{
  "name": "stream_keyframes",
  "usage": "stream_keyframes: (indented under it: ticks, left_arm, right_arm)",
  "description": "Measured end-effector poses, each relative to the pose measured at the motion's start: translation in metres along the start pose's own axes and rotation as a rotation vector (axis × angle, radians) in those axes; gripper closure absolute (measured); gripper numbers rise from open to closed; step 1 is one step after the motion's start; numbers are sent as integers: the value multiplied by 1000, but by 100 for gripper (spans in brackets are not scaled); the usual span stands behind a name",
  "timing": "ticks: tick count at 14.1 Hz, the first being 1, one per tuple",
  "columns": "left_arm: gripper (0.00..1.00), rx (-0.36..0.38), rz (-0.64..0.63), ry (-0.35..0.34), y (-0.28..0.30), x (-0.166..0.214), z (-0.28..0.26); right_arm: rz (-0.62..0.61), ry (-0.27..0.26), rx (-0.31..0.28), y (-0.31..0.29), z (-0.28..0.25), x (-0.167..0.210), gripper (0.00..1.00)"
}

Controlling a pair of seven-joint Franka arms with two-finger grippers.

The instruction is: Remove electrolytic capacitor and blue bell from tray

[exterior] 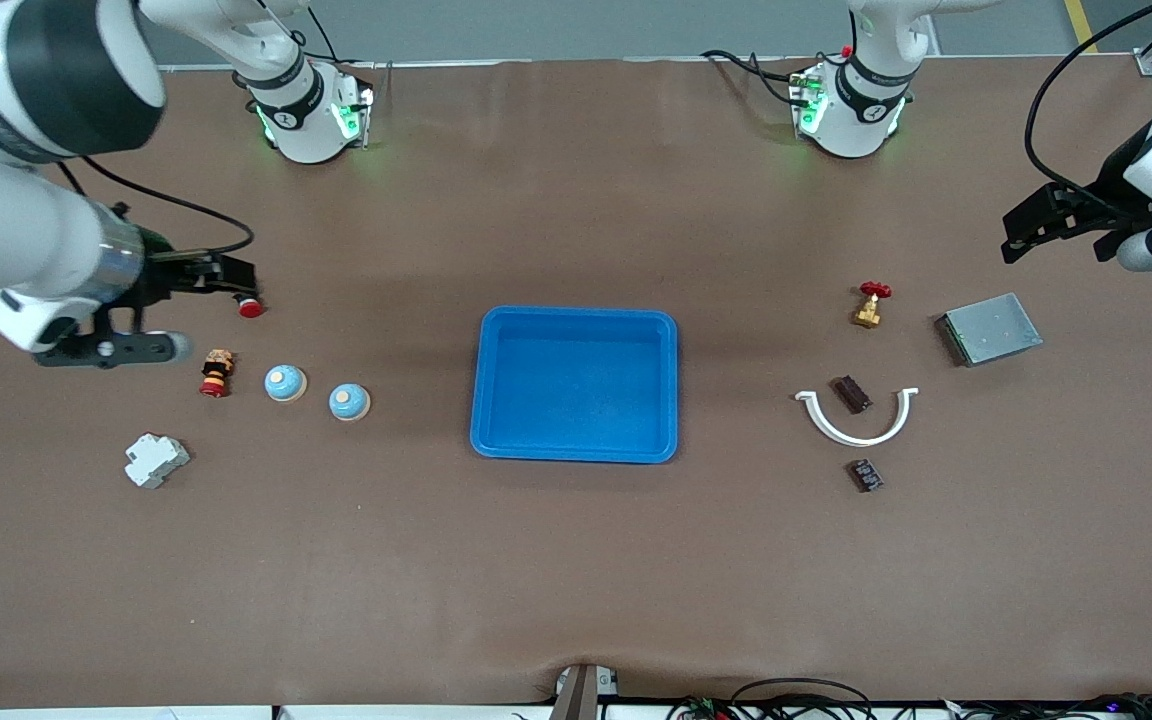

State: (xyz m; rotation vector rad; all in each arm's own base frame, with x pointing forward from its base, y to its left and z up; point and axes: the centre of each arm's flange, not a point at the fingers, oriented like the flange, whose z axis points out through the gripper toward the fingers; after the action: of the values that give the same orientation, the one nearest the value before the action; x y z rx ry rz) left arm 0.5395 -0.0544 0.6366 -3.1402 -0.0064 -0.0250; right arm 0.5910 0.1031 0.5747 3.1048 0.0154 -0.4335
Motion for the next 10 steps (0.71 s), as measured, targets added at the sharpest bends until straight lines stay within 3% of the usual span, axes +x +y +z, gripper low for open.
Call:
stream_keyframes:
  ticks: [4,10]
  left_arm:
    - [0,0,0,0,0,0,0]
    - [0,19,0,-2,-2,1,2]
  right_arm:
    - [75,52,26,47,-25,-12,0]
    - [140,179,53,108,-34,-20,0]
